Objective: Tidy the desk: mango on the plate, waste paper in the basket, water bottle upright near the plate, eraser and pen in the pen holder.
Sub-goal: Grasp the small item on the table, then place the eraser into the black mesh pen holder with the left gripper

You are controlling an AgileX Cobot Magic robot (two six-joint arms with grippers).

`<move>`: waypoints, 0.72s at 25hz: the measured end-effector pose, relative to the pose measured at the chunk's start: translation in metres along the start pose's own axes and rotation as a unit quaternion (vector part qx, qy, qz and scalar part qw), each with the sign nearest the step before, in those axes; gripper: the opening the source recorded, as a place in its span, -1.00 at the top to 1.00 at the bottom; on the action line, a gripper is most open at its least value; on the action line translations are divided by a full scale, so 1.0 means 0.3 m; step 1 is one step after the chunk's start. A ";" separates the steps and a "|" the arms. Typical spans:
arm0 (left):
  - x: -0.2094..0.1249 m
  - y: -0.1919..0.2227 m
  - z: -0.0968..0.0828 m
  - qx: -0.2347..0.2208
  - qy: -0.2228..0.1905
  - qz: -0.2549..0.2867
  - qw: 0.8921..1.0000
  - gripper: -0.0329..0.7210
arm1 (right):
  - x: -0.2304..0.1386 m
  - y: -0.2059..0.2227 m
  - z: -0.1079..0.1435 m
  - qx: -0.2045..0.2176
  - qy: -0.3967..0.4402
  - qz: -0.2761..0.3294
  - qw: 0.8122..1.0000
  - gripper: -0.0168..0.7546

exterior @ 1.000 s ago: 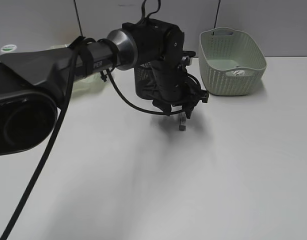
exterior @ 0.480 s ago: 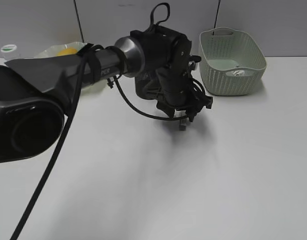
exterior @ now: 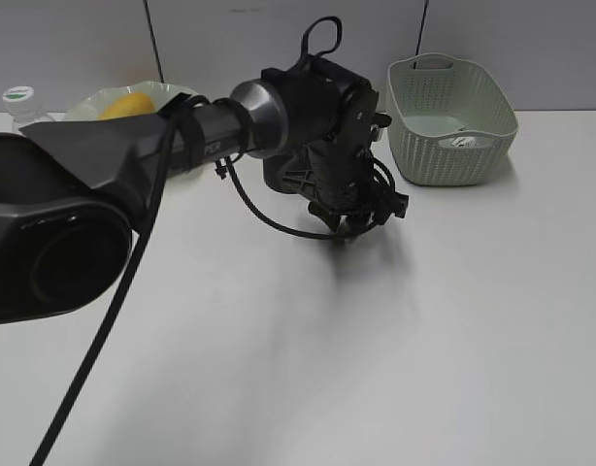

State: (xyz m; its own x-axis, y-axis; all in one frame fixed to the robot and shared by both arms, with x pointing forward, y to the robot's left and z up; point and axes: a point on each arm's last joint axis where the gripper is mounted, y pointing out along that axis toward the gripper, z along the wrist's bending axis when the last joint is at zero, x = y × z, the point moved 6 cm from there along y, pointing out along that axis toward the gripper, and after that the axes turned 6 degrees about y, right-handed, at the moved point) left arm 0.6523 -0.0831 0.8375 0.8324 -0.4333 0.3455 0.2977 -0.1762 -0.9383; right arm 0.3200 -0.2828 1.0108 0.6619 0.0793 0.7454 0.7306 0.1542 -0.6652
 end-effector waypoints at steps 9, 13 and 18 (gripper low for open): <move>0.008 -0.039 -0.030 -0.012 -0.001 -0.007 1.000 0.51 | 0.000 0.000 0.000 0.000 0.000 0.000 1.000 -0.23; 0.074 -0.203 -0.040 -0.025 -0.002 -0.052 0.998 0.51 | 0.001 0.000 0.000 0.000 0.000 -0.001 1.000 -0.23; 0.185 -0.469 0.024 -0.007 0.004 -0.150 0.989 0.51 | 0.001 0.000 0.000 0.000 0.000 -0.001 1.000 -0.23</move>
State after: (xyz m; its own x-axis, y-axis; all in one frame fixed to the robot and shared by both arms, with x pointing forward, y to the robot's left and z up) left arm 0.6600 -0.0759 0.9885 0.7037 -0.3665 0.6087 0.5246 -0.3099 -0.7929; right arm 0.3201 -0.2829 1.0109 0.6611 0.0796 0.7461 0.7314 0.1537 -0.6645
